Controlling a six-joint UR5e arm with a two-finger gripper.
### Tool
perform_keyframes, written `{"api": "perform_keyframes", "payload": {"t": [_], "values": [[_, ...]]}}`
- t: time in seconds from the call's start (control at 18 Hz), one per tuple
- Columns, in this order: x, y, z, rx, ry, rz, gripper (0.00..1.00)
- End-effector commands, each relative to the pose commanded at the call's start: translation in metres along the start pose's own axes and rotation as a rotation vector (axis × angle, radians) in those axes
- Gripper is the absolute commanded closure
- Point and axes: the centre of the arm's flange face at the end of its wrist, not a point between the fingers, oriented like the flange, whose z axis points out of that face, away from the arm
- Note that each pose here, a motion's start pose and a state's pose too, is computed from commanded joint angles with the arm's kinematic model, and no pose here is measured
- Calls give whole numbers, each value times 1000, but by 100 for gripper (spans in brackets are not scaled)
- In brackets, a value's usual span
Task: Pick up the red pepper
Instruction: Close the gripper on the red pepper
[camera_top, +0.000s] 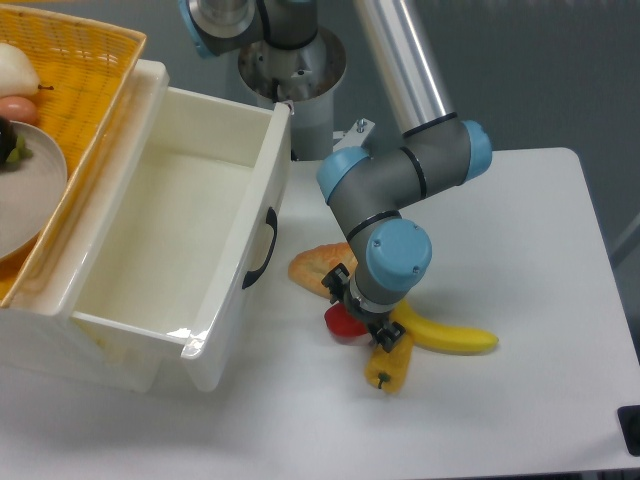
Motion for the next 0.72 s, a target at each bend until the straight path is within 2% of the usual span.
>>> {"api": "perform_keyframes", "payload": {"t": [0.72], "values": [[10,2,19,-10,31,50,0]]}}
